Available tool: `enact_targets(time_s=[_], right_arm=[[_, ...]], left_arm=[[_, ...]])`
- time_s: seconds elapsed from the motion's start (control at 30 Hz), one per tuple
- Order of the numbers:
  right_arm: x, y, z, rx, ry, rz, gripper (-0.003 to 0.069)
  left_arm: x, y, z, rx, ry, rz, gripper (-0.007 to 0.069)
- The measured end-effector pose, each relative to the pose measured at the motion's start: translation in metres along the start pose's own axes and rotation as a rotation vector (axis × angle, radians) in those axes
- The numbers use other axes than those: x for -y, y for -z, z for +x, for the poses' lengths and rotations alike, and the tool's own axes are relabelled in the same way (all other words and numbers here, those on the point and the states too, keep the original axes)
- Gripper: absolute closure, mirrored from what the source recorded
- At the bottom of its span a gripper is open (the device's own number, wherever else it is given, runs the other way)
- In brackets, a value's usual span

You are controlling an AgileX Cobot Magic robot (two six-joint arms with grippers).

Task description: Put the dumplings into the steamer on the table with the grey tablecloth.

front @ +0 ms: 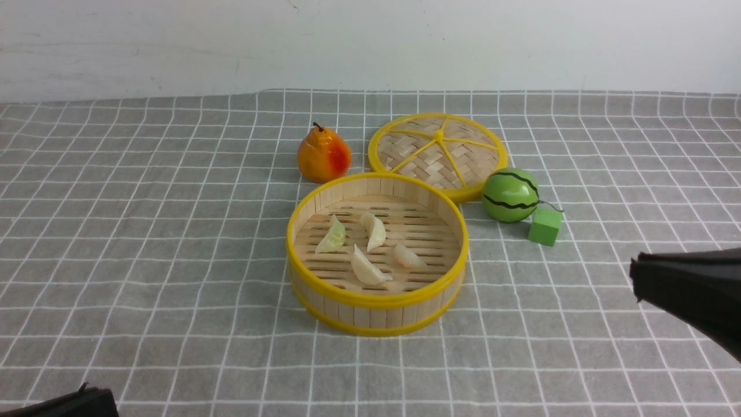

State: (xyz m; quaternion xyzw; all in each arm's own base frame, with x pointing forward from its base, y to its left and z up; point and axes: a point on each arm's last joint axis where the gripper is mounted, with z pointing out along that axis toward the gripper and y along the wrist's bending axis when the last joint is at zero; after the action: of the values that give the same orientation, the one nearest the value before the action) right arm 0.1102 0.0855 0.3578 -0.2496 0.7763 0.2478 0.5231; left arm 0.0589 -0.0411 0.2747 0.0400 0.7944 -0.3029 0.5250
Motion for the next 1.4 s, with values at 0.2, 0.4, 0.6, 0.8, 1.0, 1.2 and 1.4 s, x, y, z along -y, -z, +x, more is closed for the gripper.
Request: enact_targets(time_s=[0.2,0.4,0.6,0.8,1.0,1.2,1.4], right_arm=[[-0.001,0.009,-0.001,0.034,0.027,0.011,0.068],[0.003,0.009,0.018,0.072,0.018,0.045,0.068],[0.025,0.023,0.093,0.234,-0.107,0.247,0.068],[0.041,0.036,0.148,0.29,-0.183,0.515,0.068],[0.05,0.036,0.19,0.256,-0.244,0.7,0.068],[0.052,0.035,0.202,0.177,-0.272,0.753,0.068],[0.052,0.036,0.203,0.145,-0.282,0.753,0.068]], left_arm=[[0.0,0.0,0.0,0.0,0.0,0.0,0.0565],[0.0,0.0,0.0,0.0,0.0,0.0,0.0554],[0.0,0.0,0.0,0.0,0.0,0.0,0.0547],[0.0,0.0,0.0,0.0,0.0,0.0,0.0542],[0.0,0.0,0.0,0.0,0.0,0.0,0.0534],[0.0,0.0,0.0,0.0,0.0,0.0,0.0532],[0.0,0.0,0.0,0.0,0.0,0.0,0.0523]])
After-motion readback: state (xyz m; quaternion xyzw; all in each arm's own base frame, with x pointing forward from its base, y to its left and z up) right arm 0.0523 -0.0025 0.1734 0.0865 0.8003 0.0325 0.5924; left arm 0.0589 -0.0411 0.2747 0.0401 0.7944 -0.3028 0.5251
